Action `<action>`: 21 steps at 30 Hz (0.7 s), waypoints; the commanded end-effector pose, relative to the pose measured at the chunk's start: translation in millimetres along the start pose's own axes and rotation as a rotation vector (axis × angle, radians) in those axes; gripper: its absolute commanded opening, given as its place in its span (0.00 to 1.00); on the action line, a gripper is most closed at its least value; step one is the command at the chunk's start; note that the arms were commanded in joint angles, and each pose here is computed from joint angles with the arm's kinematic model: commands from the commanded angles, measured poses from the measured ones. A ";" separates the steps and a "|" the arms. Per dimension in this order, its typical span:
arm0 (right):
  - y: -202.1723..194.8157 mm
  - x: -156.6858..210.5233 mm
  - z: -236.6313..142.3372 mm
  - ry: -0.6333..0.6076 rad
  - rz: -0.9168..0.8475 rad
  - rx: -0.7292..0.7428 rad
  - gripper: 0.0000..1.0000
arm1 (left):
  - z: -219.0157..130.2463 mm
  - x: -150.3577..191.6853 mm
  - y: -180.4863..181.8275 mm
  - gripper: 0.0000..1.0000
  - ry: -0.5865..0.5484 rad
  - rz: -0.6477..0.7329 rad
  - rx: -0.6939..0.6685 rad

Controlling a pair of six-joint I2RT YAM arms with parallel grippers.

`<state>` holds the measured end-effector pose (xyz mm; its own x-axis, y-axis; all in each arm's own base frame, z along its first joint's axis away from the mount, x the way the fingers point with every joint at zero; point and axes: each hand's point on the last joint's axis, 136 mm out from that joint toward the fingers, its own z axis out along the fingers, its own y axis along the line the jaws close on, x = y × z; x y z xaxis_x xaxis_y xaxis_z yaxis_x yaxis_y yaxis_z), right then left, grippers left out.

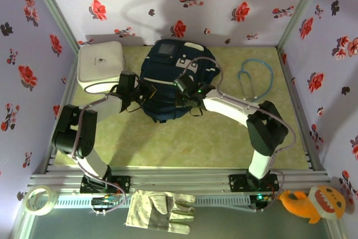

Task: Pack the student bag
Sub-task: Zip the student bag at the center of the table.

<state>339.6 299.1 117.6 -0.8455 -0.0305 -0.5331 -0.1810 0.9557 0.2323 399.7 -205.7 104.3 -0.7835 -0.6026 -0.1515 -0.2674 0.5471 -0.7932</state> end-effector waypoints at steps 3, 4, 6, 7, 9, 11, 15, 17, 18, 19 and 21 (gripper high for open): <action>-43.4 -7.5 -22.5 -0.033 0.029 0.094 0.00 | -9.2 -1.4 -17.3 0.00 -0.001 0.129 0.017; -47.3 -7.1 -23.0 -0.030 0.032 0.101 0.00 | -9.4 -0.6 -17.9 0.00 0.005 0.137 0.017; -53.0 -7.8 -23.9 -0.031 0.035 0.113 0.00 | -9.7 0.9 -17.5 0.00 0.015 0.148 0.012; -54.9 -8.3 -24.5 -0.033 0.035 0.117 0.00 | -9.9 1.5 -16.3 0.00 0.019 0.155 0.005; -58.8 -10.6 -25.6 -0.037 0.042 0.122 0.00 | -10.4 2.7 -14.8 0.00 0.027 0.171 -0.007; -62.4 -12.8 -25.6 -0.039 0.047 0.126 0.00 | -10.3 3.5 -13.4 0.00 0.036 0.188 -0.019; -70.8 -17.9 -25.2 -0.043 0.053 0.147 0.00 | -10.3 5.1 -11.4 0.00 0.057 0.222 -0.041; -75.6 -21.2 -25.1 -0.047 0.051 0.160 0.00 | -10.5 7.2 -9.9 0.00 0.073 0.238 -0.051; -77.8 -23.2 -25.0 -0.050 0.045 0.165 0.00 | -10.6 7.8 -9.7 0.00 0.079 0.246 -0.055; -79.8 -24.4 -24.2 -0.047 0.033 0.172 0.00 | -10.5 9.3 -7.7 0.00 0.090 0.252 -0.064; -79.7 -27.2 -21.9 -0.035 -0.014 0.172 0.00 | -10.3 11.8 -7.0 0.00 0.112 0.266 -0.069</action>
<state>354.3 253.3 122.6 -0.8405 -0.0082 -0.5418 -0.1431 0.9678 0.2072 393.4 -215.6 119.2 -0.8590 -0.4481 -0.2476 -0.1289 0.6573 -0.7425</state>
